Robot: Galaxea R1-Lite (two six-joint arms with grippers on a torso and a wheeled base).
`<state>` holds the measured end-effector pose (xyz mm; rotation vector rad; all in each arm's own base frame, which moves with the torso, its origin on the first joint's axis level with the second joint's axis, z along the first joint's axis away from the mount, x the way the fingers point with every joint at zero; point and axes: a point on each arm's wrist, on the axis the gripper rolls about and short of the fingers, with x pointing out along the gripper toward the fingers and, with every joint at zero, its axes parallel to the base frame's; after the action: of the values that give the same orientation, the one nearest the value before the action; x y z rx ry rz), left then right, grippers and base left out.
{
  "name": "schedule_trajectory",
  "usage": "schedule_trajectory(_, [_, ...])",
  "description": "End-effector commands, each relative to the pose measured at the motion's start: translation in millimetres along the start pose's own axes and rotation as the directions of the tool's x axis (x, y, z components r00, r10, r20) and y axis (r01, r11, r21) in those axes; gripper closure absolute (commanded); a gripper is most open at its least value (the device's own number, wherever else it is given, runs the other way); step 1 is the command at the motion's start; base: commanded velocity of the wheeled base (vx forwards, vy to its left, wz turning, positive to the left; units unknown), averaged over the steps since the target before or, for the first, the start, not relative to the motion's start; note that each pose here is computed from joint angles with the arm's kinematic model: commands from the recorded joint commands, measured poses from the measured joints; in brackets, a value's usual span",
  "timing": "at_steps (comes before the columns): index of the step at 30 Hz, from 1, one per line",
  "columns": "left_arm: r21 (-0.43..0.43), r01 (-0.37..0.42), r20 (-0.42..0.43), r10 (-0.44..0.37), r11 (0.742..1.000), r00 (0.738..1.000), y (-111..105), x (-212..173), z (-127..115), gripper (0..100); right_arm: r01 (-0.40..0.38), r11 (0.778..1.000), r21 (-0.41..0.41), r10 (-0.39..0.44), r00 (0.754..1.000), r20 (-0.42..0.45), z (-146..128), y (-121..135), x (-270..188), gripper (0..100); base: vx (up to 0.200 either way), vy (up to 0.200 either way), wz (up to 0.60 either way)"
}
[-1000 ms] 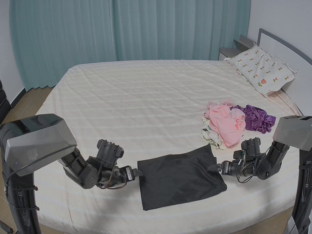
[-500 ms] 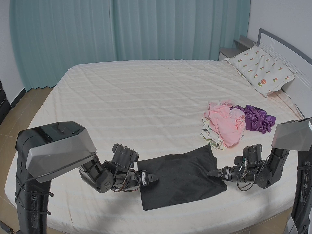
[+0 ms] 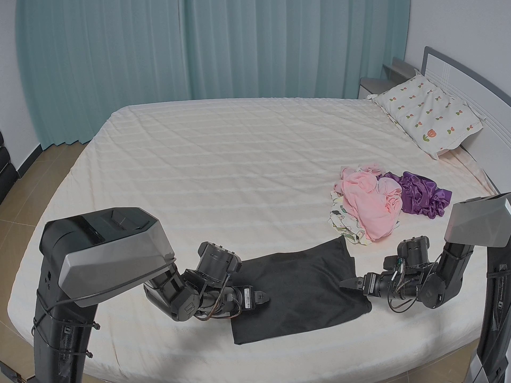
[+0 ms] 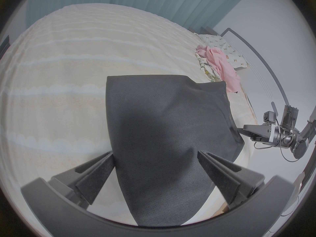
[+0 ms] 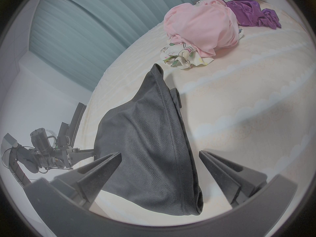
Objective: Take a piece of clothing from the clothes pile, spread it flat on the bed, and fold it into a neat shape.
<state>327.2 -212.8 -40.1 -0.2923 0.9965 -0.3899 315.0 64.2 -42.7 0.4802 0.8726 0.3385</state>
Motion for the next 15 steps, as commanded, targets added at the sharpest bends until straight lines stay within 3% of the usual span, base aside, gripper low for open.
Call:
schedule_trajectory(1, [0.006, 0.002, -0.006, -0.002, 1.0, 1.0, -1.5, 3.2, -2.0, 100, -0.001, 1.0, -0.001, 0.001, 1.0, 0.0, 0.1, 0.1, 0.4, 0, 0.0, 0.0, 0.0])
schedule_trajectory(15, [-0.033, -0.018, 0.003, 0.018, 0.999, 1.0, 4.7, -8.6, 0.5, 100, 0.001, 1.0, 0.021, -0.001, 1.0, -0.004, -1.1, -0.1, -0.5, 0, 0.0, 0.0, 0.0])
